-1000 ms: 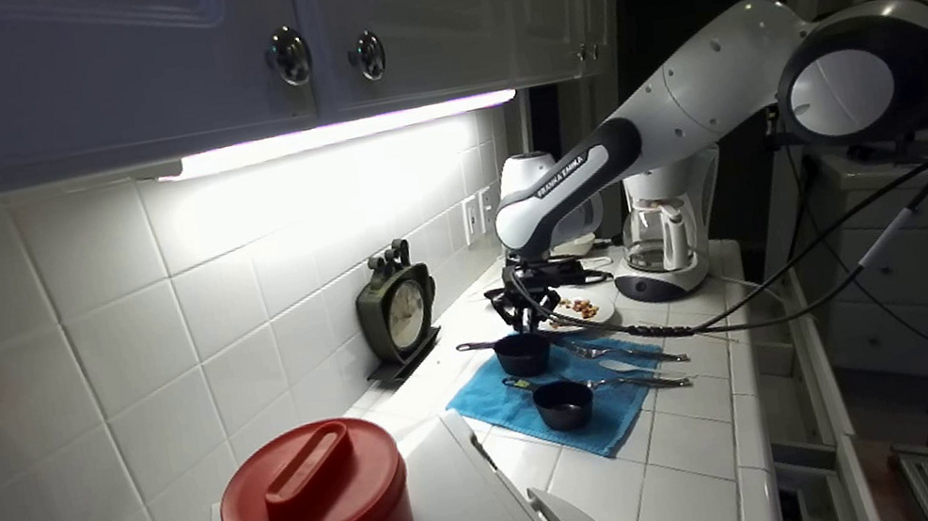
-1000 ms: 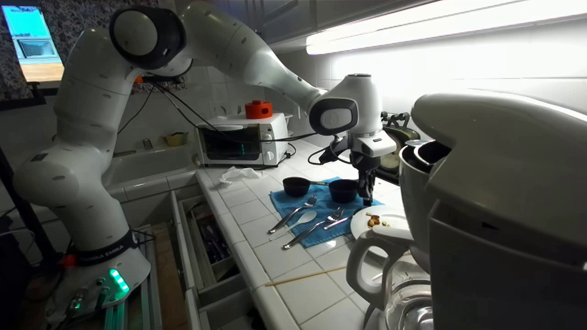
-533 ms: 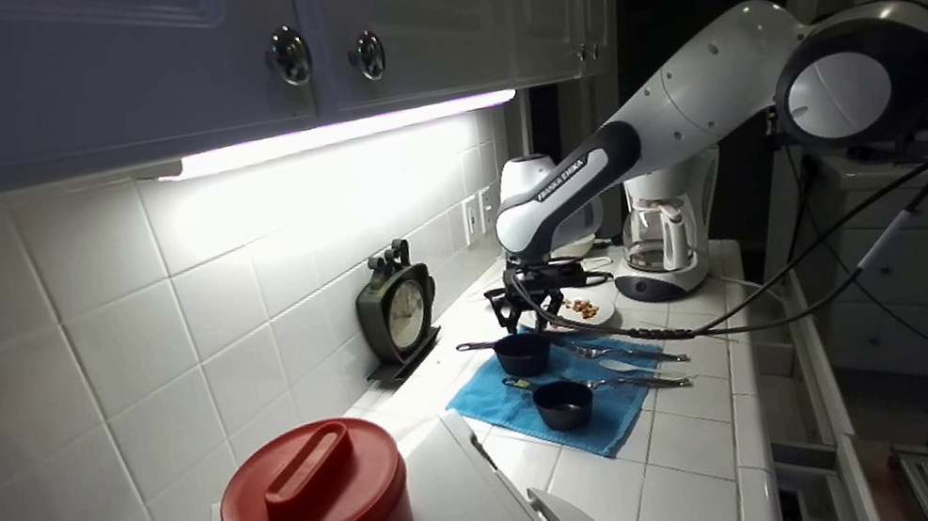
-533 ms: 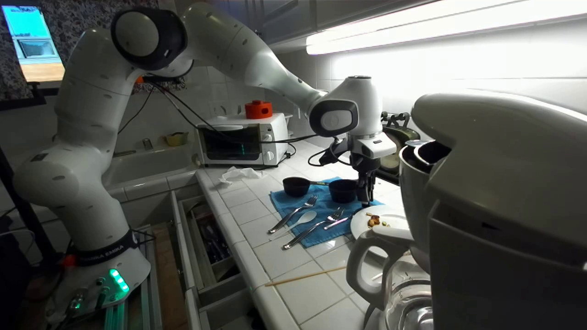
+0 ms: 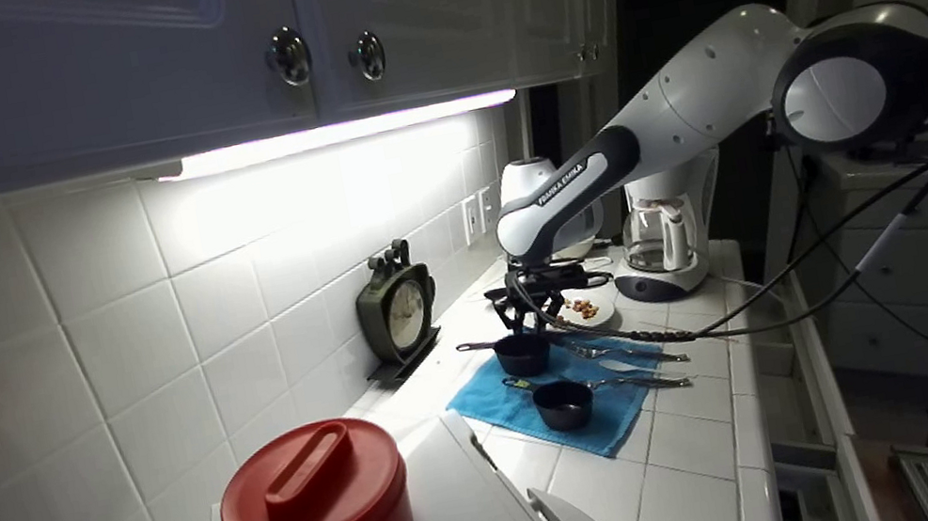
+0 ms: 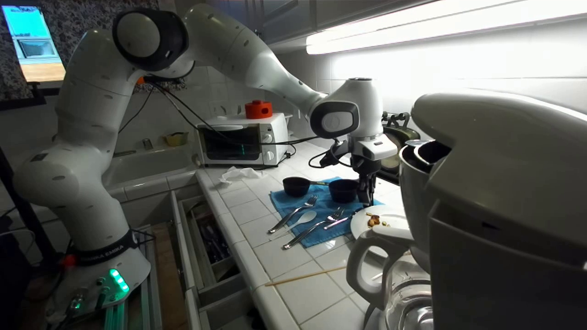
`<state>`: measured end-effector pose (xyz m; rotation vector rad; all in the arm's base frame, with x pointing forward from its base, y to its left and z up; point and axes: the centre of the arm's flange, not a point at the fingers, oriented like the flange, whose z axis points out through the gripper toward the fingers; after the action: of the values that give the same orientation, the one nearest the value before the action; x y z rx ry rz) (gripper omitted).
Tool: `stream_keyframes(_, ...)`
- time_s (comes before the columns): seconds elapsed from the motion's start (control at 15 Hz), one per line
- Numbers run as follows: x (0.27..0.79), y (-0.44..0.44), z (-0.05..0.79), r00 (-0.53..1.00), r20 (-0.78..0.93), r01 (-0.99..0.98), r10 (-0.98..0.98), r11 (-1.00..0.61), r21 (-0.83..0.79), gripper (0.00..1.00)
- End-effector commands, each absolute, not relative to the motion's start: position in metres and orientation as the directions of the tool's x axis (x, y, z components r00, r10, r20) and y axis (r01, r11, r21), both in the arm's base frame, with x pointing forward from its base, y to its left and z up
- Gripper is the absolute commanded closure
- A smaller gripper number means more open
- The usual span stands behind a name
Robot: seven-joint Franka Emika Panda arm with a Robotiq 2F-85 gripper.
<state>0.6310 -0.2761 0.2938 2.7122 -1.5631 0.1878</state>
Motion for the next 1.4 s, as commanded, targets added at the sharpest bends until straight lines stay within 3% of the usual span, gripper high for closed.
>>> stream_keyframes(0.0, 0.636, -0.276, 0.297, 0.513, 0.131, -0.852, -0.848, -0.521, -0.041, 0.67)
stream_keyframes(0.47, 0.638, -0.28, 0.3, 0.509, 0.14, -0.854, -0.849, -0.519, -0.041, 0.69)
stream_keyframes(0.6, 0.638, -0.28, 0.299, 0.51, 0.139, -0.854, -0.849, -0.519, -0.039, 0.88)
stream_keyframes(0.87, 0.637, -0.281, 0.301, 0.508, 0.142, -0.854, -0.849, -0.518, -0.042, 0.98)
stream_keyframes(1.07, 0.635, -0.28, 0.305, 0.508, 0.147, -0.853, -0.849, -0.519, -0.048, 0.93)
stream_keyframes(1.33, 0.631, -0.276, 0.316, 0.513, 0.15, -0.847, -0.845, -0.527, -0.072, 0.92)
